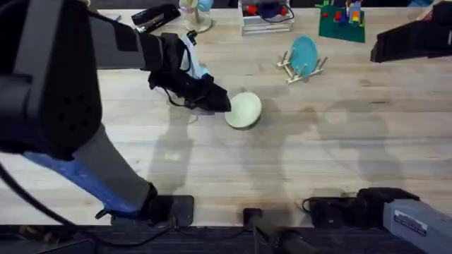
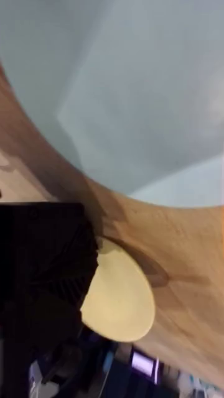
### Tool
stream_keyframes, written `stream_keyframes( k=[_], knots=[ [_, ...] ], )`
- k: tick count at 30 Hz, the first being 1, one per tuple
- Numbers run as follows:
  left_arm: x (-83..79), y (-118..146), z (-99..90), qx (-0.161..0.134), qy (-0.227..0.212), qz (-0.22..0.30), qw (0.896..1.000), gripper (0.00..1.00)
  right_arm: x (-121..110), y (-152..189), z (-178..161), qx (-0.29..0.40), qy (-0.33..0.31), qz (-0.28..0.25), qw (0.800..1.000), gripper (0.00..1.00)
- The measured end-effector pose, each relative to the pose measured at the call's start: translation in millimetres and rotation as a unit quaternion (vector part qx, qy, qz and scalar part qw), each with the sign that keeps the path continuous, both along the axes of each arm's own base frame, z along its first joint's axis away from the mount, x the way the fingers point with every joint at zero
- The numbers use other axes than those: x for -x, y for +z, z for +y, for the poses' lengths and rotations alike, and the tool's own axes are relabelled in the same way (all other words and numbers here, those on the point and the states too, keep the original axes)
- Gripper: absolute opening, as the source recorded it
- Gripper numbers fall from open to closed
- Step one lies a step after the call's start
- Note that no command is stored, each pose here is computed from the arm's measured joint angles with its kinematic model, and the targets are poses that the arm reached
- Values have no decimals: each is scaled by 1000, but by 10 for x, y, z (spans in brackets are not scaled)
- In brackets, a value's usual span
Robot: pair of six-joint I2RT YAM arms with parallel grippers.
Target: Pick up the plates from the table one by one and place each into a slot on the dish rack.
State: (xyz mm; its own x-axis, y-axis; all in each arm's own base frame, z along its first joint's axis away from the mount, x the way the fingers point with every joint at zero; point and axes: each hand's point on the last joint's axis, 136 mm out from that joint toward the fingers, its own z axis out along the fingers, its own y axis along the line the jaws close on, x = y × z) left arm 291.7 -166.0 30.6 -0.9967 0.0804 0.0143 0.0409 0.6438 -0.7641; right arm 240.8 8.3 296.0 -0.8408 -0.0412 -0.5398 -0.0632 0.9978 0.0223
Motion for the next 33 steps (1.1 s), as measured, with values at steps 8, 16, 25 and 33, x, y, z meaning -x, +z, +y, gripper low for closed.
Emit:
stream_keyframes(
  k=[8, 16, 25, 33],
  knots=[
    [-7, -25, -81, 39, 5, 19, 999, 43, 1, 0, 0, 0, 0, 0, 1000, 993],
    [-6, -25, -84, 40, 5, 19, 999, 43, 3, 0, 39, -18, -7, 2, 1000, 994],
    [-6, -25, -84, 40, 5, 19, 999, 43, -44, -454, 243, -86, -5, 48, 995, 992],
    [-8, -25, -84, 40, 5, 19, 999, 43, -294, -1151, 553, -203, -19, 58, 977, 992]
  ],
)
